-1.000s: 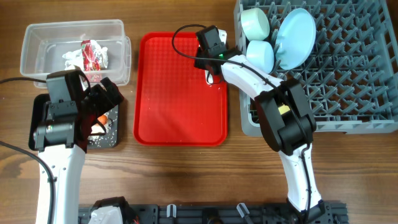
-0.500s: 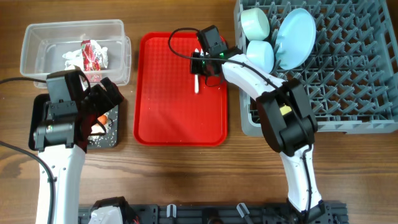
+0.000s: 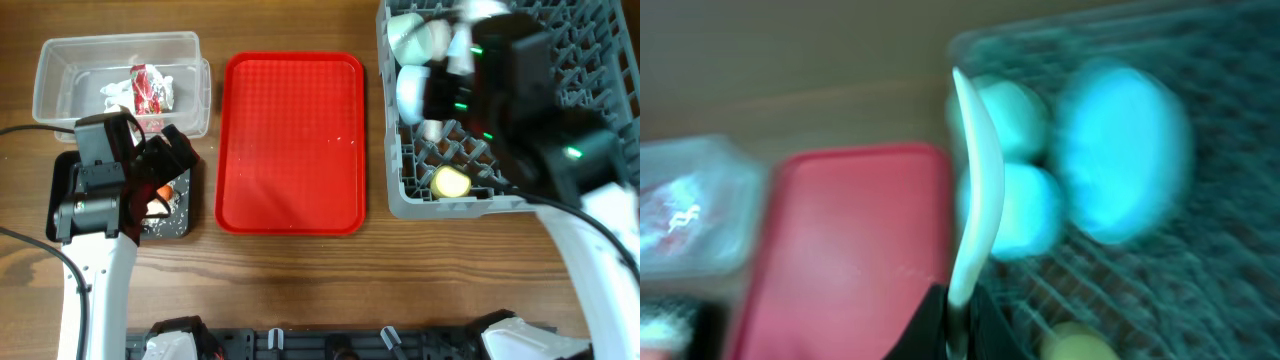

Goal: Sort waste into correct bins and load items into the dishwasher rack
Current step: 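Carry the white spoon into the dish rack and release it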

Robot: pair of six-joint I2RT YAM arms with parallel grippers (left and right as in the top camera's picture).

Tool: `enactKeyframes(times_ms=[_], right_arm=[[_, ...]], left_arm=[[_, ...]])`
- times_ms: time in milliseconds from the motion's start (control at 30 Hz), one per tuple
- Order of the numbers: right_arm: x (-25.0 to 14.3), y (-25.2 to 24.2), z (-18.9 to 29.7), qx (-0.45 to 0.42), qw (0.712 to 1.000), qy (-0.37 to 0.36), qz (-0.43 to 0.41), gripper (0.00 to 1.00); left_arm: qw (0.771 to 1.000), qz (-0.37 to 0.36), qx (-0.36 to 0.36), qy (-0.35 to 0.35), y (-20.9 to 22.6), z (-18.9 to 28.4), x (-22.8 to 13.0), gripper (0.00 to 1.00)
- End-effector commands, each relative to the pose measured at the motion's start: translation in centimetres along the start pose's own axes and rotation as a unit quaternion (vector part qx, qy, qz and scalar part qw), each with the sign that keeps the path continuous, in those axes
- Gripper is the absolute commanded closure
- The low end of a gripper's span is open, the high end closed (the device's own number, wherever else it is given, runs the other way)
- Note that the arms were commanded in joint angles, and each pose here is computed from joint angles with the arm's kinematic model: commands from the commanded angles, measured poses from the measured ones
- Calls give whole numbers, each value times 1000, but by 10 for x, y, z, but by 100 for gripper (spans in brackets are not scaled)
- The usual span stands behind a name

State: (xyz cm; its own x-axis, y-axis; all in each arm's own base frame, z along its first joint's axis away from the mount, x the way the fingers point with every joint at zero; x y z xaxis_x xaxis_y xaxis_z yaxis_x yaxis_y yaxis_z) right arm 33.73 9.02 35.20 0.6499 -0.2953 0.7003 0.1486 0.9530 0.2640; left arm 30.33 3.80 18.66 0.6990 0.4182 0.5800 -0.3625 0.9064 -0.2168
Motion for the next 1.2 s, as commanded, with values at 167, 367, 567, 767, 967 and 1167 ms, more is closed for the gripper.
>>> enactKeyframes(times_ms=[167, 367, 567, 767, 967, 1167], right_arm=[[-25, -140, -23, -256, 905, -33, -339, 96], [-98, -164, -79, -341, 794, 3, -503, 96], [-131, -164, -136, -361, 780, 61, -508, 96], [-132, -163, -156, -356, 779, 59, -512, 92], [-130, -155, -154, -334, 784, 72, -518, 41], [-81, -139, -99, -253, 854, 33, -452, 21]], left_arm=[[1000, 3, 2, -9, 1, 3, 6, 0], [1000, 3, 2, -9, 1, 3, 6, 0], [1000, 3, 2, -9, 1, 3, 6, 0], [1000, 3, 2, -9, 1, 3, 6, 0], [1000, 3, 2, -9, 1, 3, 6, 0], [1000, 3, 2, -9, 1, 3, 6, 0]])
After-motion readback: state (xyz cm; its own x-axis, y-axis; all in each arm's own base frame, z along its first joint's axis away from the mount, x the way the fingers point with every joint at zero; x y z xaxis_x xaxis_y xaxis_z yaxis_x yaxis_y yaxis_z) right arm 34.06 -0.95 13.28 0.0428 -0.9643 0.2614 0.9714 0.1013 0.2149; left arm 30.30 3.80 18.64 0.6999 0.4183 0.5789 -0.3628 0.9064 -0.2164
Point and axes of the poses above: each gripper's point midway between its finger pads, its own z axis back along the fingers, its own y axis along the line the jaws close on, x = y × z, the point moved 1 cm from there along z, back along the fingers, and after that the axes turned 8 degrees about -z, right-handed, at the moved point
